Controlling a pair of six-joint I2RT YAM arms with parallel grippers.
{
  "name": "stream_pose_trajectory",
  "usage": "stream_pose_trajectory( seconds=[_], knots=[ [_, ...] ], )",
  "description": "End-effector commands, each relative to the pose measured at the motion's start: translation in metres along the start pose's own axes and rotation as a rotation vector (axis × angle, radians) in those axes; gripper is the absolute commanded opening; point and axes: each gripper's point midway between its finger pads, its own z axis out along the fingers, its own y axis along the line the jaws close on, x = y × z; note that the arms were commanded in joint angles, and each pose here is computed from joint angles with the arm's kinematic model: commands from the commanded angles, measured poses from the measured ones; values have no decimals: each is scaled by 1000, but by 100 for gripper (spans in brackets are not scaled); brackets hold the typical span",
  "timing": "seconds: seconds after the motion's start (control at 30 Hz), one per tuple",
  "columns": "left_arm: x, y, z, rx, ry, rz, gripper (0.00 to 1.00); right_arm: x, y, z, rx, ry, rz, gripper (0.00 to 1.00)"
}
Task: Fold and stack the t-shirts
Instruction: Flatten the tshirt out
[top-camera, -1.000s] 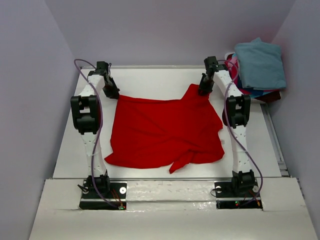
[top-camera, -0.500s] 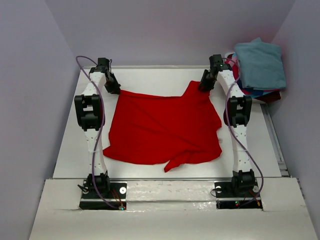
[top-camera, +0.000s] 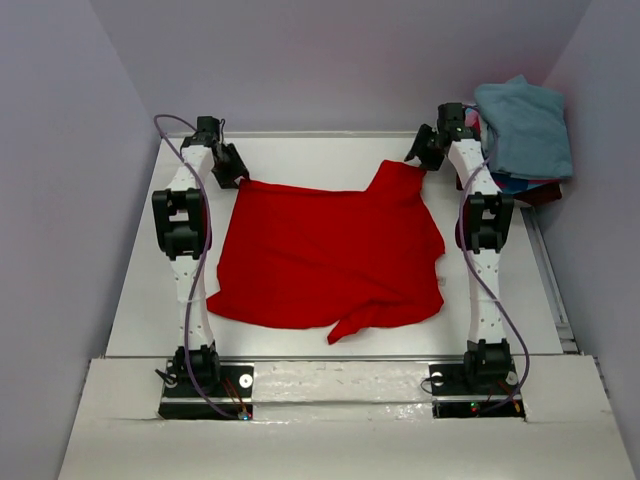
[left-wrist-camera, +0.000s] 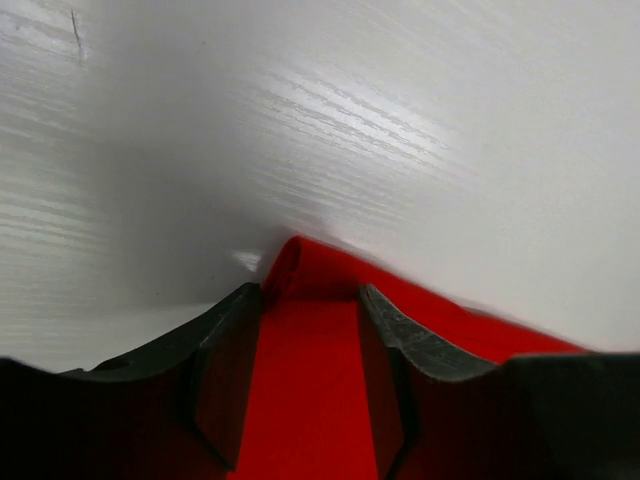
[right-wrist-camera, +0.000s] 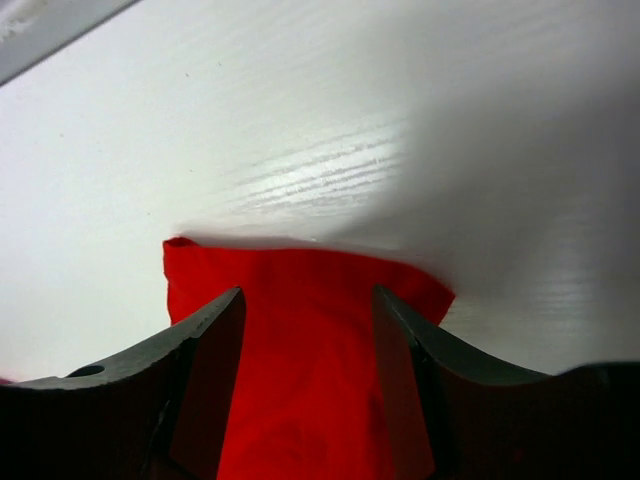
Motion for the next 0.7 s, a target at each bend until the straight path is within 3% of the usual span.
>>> stream_pose_trajectory(
  seconds=[0.0,0.1,0.37,0.67],
  knots=[
    [-27,-23,-14,84,-78,8,56,-31,9,-1,-89,-85,14,61],
    [-32,-28,-17,101,-91,9,65,-33,10,-6,-107,-81,27,62],
    [-30,-34,-42,101,-127,37,68,-31,25,-41,-122,-66,-13,59],
    [-14,-37,-81,46,-154,98,68,-26,27,-62,-112,-50,-22,34]
  ],
)
